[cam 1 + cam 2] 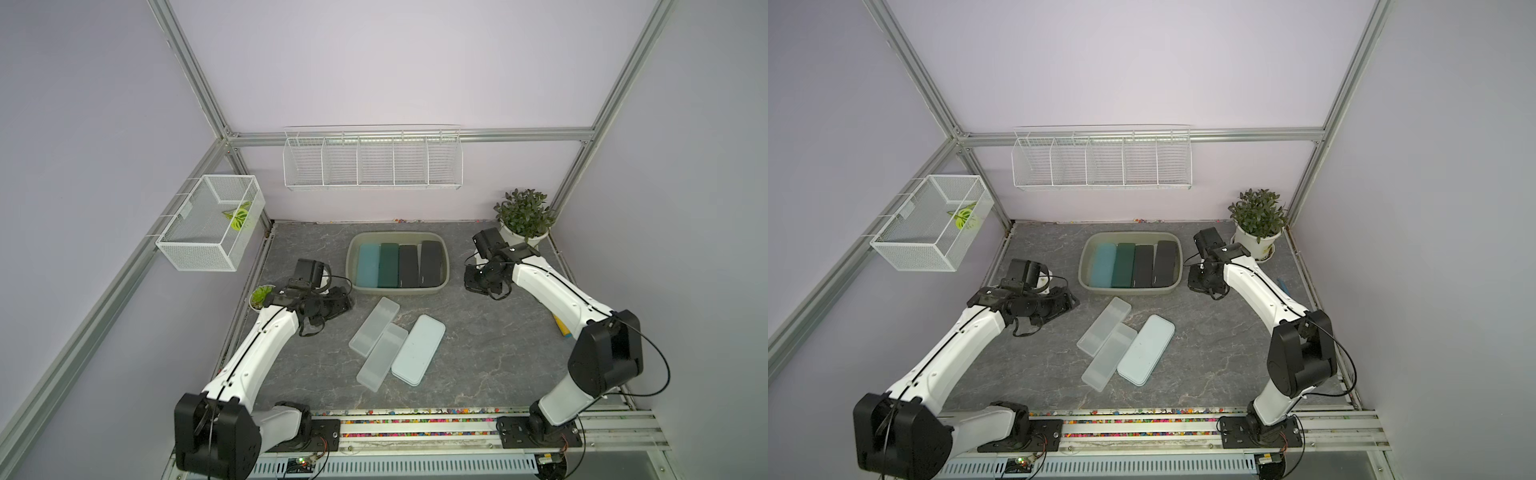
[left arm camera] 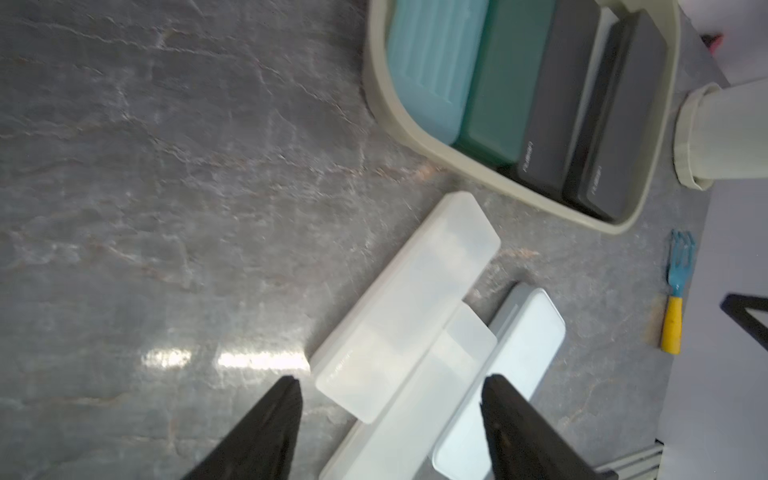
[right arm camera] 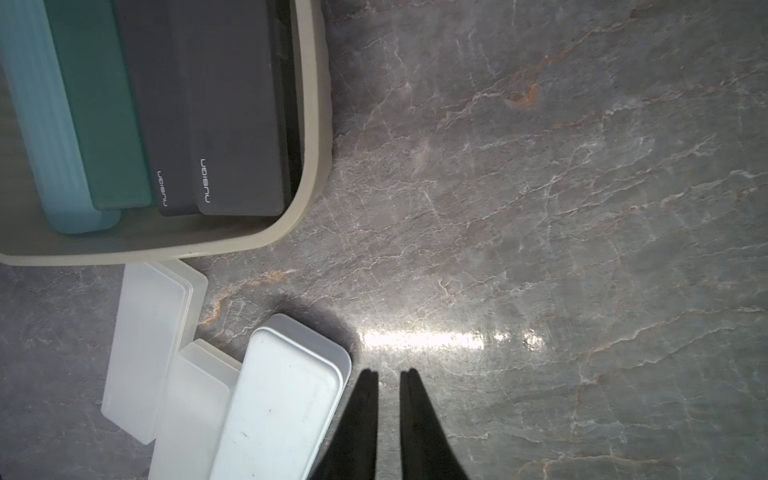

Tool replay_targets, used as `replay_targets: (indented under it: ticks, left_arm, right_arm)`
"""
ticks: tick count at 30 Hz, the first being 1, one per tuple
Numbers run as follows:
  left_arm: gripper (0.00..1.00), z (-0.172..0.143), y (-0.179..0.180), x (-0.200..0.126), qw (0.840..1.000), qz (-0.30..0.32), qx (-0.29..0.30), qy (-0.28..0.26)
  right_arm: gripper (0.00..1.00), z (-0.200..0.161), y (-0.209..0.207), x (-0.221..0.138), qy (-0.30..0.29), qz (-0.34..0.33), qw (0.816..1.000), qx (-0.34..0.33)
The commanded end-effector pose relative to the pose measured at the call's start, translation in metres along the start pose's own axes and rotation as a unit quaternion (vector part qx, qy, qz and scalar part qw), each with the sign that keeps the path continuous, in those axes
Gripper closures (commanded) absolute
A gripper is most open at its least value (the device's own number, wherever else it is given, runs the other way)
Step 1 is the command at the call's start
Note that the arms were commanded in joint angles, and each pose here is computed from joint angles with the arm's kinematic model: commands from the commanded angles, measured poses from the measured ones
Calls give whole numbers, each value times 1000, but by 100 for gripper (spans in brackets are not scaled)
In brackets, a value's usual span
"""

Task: Put the pencil case into the storage box
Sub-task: Adjust the pencil case at the center of the board, then pick up the pencil case from the center of the board.

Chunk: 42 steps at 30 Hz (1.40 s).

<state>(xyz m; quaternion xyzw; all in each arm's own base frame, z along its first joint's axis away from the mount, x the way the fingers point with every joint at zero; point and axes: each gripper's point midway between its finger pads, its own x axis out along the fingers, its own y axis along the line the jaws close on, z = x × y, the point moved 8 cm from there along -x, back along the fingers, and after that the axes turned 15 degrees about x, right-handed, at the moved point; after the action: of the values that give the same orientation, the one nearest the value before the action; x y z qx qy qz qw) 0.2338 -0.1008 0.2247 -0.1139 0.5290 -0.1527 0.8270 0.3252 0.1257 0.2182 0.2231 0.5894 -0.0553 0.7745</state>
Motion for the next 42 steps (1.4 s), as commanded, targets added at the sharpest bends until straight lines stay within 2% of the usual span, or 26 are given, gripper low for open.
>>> replay_targets:
  ticks: [1, 5, 9, 19, 23, 33, 42]
  left_arm:
    - [21, -40, -11, 7, 996, 49, 3, 71]
    - [16, -67, -35, 25, 989, 74, 51, 115]
    - [0, -84, -57, 38, 979, 97, 115, 141]
    - [2, -115, -78, 64, 941, 114, 240, 211]
    - [4, -119, -74, 68, 931, 117, 263, 225]
    - [4, -129, -74, 91, 919, 108, 272, 264]
    - [4, -126, -71, 102, 914, 141, 276, 262]
  right_arm:
    - [75, -2, -5, -5, -2, 8, 1000, -4]
    - [70, -6, -8, -4, 2, 11, 1000, -8]
    - [68, -13, -13, -7, 2, 13, 1000, -9]
    - [67, -24, -24, -18, -4, 10, 1000, -9]
    - [67, -26, -27, -19, -5, 7, 1000, -9]
    - [67, -29, -30, -17, -2, 2, 1000, 0]
    - [67, -31, -33, -15, -1, -4, 1000, 8]
